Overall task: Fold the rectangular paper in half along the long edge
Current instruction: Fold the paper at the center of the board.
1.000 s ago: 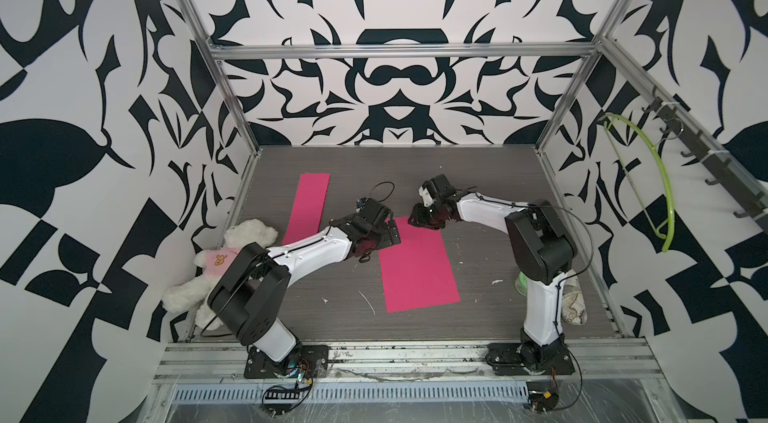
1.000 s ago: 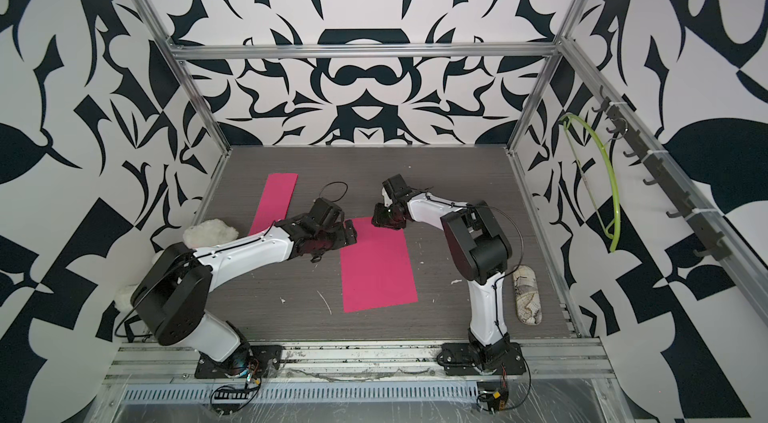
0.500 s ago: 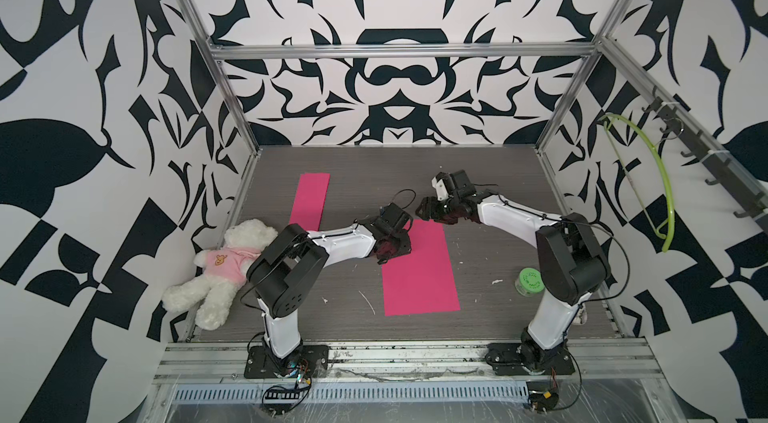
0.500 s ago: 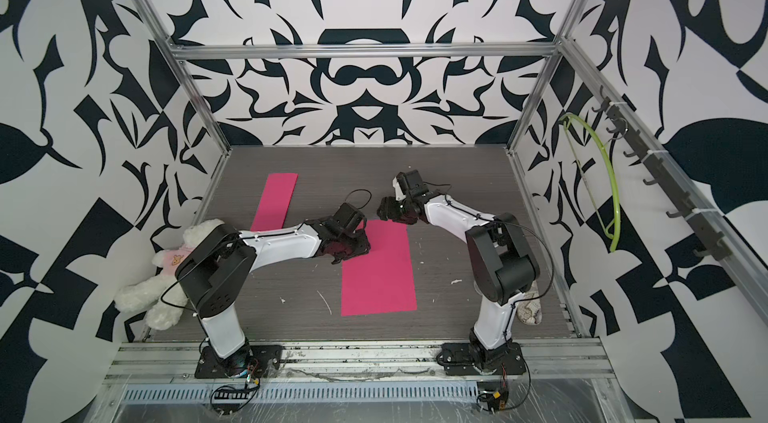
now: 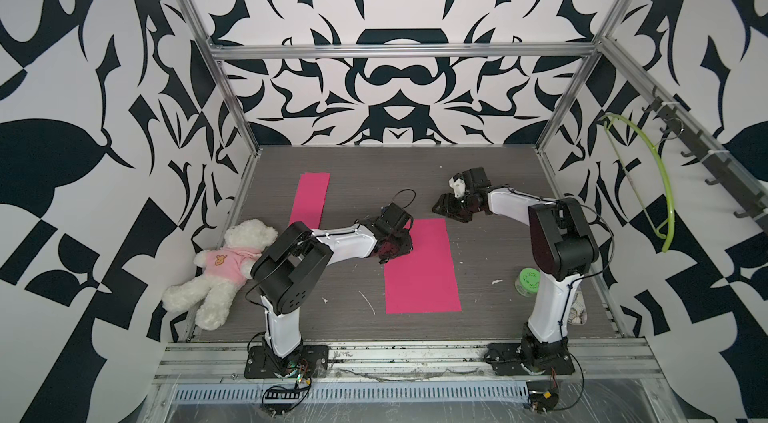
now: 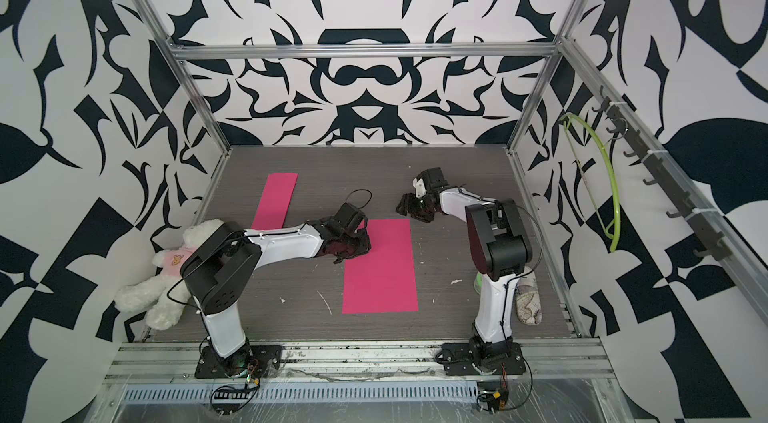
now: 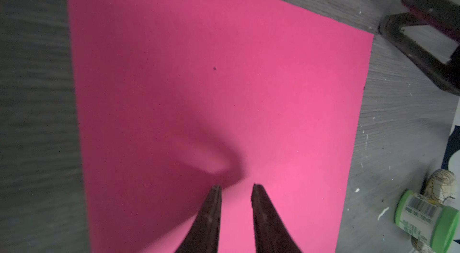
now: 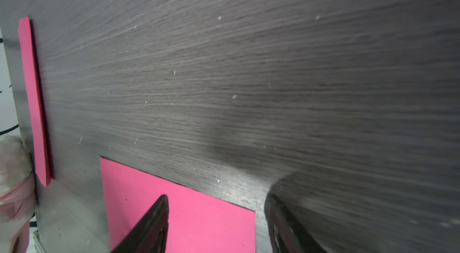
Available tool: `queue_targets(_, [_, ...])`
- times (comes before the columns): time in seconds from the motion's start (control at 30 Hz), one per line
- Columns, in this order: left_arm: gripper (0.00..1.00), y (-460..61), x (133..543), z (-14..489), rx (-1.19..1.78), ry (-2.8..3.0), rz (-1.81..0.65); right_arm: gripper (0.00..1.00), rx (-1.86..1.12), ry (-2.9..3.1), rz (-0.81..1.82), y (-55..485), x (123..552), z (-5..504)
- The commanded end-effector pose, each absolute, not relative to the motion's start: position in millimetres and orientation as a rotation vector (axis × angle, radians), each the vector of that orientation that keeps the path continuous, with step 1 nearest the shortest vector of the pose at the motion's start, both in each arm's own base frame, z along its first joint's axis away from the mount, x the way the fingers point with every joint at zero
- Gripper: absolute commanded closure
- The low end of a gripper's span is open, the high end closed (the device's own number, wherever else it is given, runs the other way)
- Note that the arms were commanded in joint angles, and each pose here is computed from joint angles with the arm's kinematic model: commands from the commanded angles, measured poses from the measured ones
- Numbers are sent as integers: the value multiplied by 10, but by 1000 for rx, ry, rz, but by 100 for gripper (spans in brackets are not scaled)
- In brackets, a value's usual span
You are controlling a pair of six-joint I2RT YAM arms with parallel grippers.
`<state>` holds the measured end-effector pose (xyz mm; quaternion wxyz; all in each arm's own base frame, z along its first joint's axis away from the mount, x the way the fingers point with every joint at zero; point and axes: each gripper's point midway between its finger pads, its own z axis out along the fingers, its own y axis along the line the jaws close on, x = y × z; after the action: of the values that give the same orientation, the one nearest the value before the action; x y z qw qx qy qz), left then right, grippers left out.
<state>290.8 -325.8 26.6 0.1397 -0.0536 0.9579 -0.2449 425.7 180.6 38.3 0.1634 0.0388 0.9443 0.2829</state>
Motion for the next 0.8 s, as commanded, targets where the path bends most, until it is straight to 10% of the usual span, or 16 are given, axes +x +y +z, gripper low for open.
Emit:
queue_targets(0.0, [73, -3068, 2730, -57, -179, 2879, -582, 37, 73, 2698, 876, 1881, 4166, 396])
queue_targets(0.77, [73, -2877, 2570, -392, -417, 2959, -518, 34, 100, 2696, 1067, 1887, 3393, 468])
